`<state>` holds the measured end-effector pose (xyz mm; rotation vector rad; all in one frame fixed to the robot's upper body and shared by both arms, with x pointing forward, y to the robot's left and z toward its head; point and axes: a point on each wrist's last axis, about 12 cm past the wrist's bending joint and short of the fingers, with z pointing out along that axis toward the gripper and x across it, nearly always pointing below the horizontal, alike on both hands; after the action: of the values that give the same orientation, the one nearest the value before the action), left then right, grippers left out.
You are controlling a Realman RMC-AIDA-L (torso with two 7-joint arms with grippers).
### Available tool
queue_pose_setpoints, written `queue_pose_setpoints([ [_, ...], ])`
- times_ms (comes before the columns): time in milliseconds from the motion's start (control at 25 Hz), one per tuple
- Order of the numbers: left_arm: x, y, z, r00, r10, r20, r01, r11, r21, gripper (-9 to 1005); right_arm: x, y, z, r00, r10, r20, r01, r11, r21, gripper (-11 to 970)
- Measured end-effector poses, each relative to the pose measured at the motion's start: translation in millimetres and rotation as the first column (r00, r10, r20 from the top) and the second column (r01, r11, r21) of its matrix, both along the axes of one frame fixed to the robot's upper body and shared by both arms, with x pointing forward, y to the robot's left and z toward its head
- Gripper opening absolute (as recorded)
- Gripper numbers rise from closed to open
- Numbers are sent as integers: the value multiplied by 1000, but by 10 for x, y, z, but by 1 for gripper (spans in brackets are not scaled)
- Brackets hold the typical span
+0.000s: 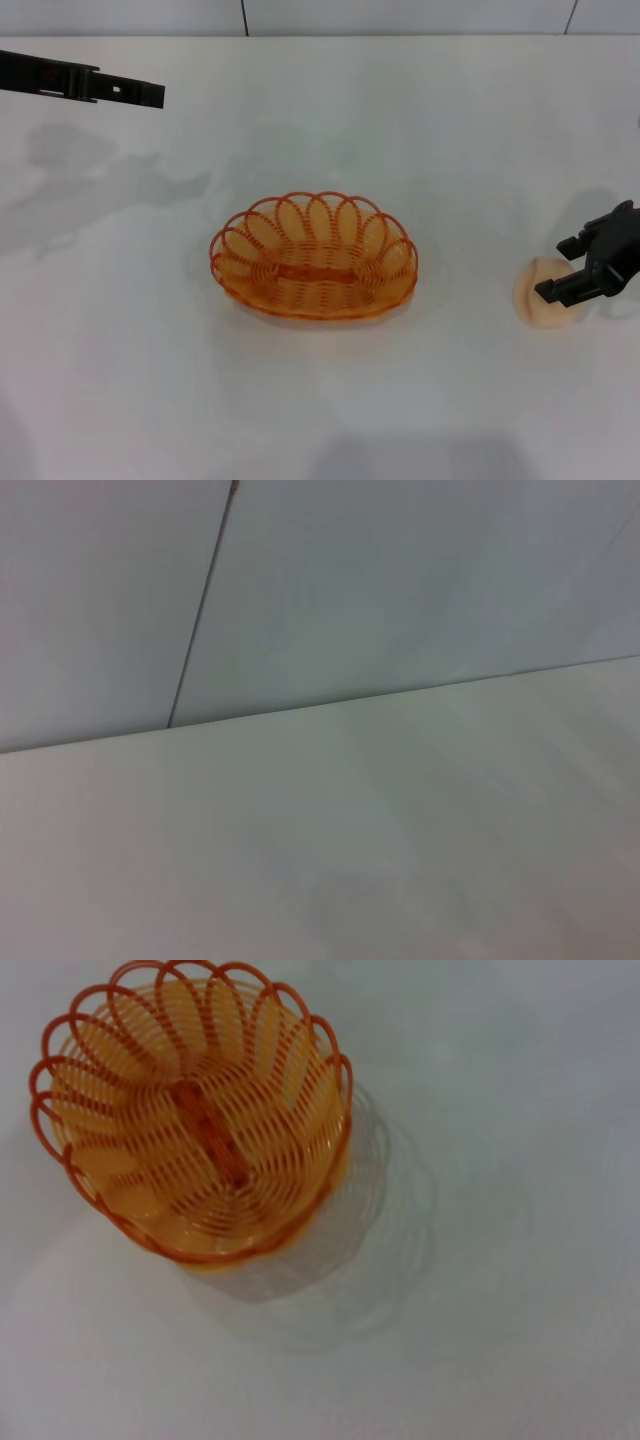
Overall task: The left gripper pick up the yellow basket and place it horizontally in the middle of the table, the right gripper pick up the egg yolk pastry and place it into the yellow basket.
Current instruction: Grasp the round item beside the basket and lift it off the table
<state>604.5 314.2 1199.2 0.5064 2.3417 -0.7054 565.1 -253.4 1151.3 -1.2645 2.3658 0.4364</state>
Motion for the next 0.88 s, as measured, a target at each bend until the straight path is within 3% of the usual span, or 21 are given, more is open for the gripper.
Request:
queue_pose_setpoints([
  [400,3,-15,-19,1000,-3,-8,3,1000,-5,872,-3,11,-16,1000,4,-7,-4,1000,-19,638],
  [480,2,-14,-20,1000,-2,-9,2,1000,-5,872,-3,8,-13,1000,3,-7,-3,1000,-19,393],
  [880,-7,-6,-33,1000,-2,-10,2,1000,-4,872,9,27,52,1000,6,16,-6,1000,0,246],
])
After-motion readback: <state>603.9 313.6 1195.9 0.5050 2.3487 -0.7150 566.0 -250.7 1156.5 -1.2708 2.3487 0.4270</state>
